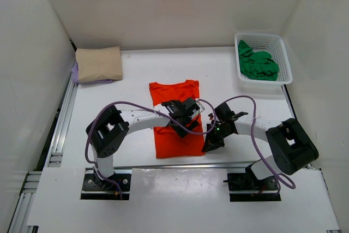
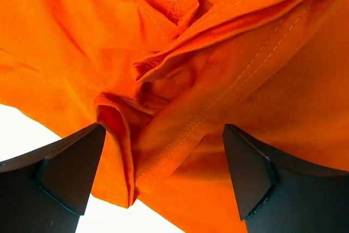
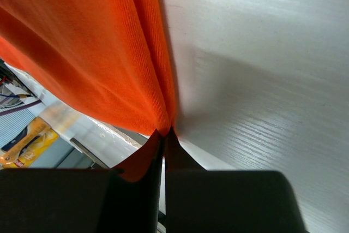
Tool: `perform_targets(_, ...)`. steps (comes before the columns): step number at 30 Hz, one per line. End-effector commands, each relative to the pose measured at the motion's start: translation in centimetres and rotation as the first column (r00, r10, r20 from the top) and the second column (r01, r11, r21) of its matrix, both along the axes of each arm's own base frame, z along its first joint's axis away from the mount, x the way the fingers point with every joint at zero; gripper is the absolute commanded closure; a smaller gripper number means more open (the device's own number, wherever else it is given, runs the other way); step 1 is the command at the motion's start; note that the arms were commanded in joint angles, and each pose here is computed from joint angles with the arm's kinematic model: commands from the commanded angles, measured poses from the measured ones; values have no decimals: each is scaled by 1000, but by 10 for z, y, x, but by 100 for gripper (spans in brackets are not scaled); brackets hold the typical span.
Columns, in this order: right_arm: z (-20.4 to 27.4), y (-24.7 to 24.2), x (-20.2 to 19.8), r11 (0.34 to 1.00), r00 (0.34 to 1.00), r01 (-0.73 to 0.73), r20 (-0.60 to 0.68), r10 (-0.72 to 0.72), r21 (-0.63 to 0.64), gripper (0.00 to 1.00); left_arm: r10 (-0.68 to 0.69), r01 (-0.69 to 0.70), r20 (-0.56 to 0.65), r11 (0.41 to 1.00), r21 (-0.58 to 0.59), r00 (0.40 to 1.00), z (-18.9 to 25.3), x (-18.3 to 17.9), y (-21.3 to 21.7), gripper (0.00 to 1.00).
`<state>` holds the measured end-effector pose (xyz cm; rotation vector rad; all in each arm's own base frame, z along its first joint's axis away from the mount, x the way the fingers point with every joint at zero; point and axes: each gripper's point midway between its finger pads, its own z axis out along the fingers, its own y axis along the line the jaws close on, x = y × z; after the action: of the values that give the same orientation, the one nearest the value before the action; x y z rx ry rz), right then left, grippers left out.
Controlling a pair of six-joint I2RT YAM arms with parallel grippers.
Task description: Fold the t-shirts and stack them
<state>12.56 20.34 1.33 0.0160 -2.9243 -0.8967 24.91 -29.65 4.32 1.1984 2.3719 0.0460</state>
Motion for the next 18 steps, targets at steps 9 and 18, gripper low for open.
perform_targets(9,-3,-4,-3,1000,1000,-1,-1,1,-13,100,51,-54,72,998,38,996,1,24,3,0)
perform_targets(18,-5,-7,-6,1000,1000,9,-2,-9,-21,100,148,-174,282,982,69,948,37,68,7,0)
